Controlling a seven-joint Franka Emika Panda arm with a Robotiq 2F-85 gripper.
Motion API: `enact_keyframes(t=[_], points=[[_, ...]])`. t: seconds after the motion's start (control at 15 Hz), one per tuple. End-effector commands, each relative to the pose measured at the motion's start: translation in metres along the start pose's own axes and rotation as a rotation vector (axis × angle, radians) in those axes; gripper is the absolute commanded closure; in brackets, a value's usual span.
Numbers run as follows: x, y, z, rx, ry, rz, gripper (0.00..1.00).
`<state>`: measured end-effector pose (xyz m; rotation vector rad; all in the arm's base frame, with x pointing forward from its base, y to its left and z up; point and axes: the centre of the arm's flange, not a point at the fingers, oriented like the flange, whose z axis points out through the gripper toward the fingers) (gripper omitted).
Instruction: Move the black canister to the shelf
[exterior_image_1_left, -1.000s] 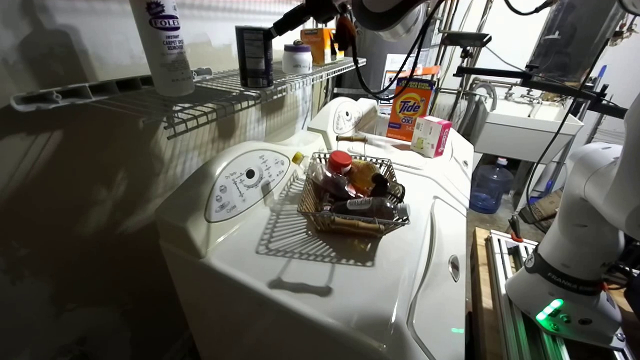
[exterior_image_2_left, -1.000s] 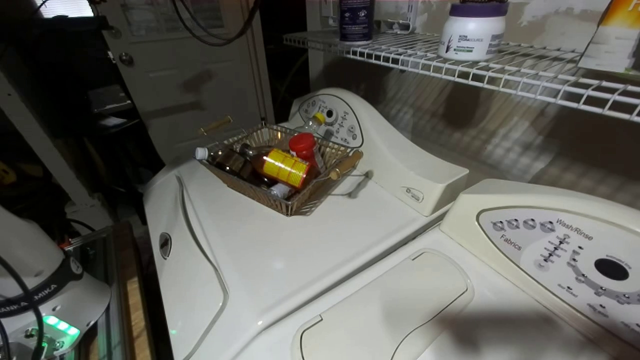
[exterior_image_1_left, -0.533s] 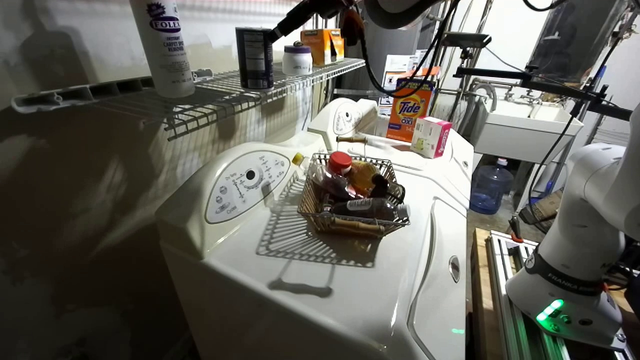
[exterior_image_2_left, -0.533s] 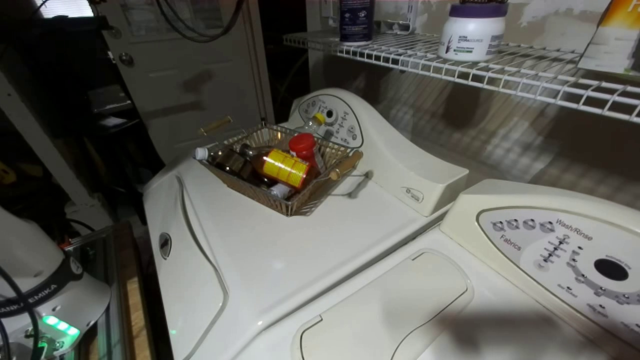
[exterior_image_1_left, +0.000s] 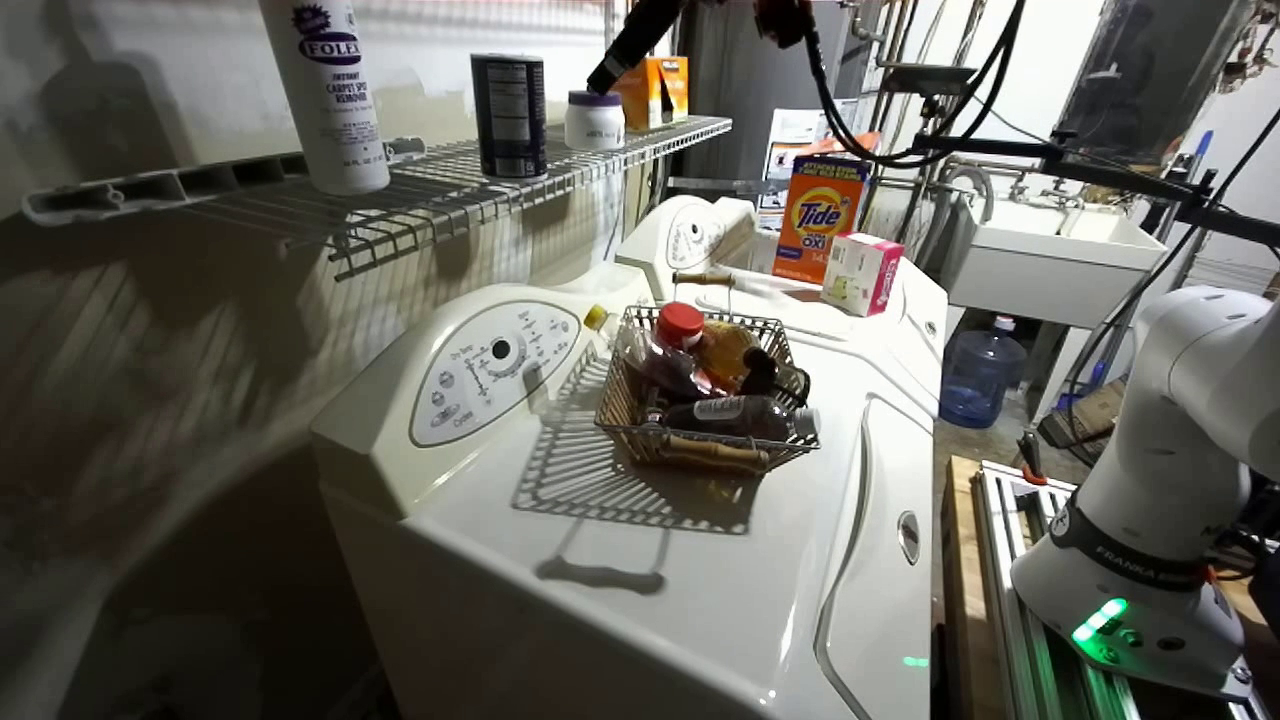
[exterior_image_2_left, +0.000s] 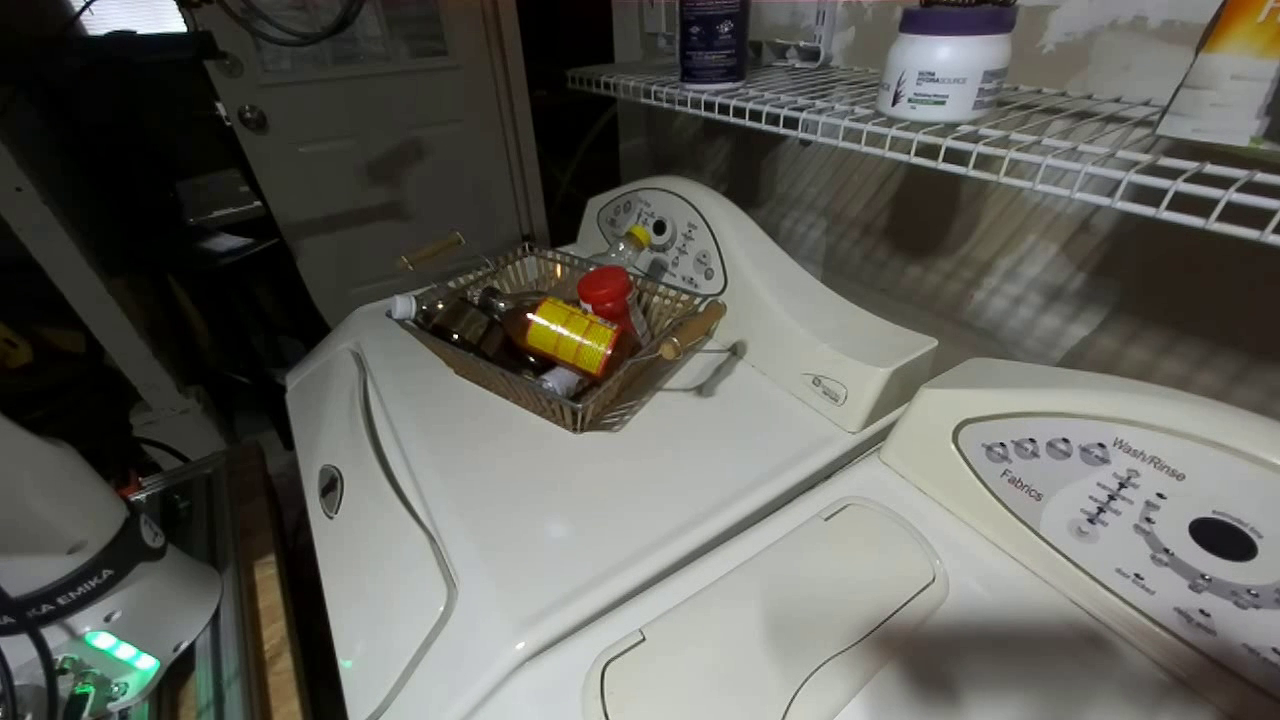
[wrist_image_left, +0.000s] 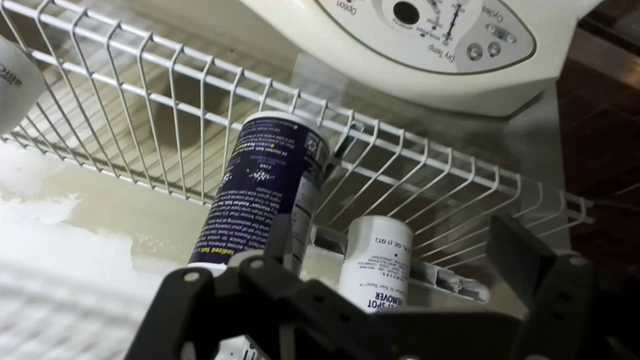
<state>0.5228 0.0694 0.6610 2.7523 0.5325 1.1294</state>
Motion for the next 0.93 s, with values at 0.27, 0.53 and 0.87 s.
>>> enact_keyframes(t=[0.27,0.53,0.87], points=[[-0.017,-0.031,-0.026,-0.030,-0.050,0.073,0.00],[-0.010,-0.028,-0.022,-0.021,-0.044,0.065,0.00],[-0.014,-0.028,-0.024,-0.027,-0.044,0.070,0.00]])
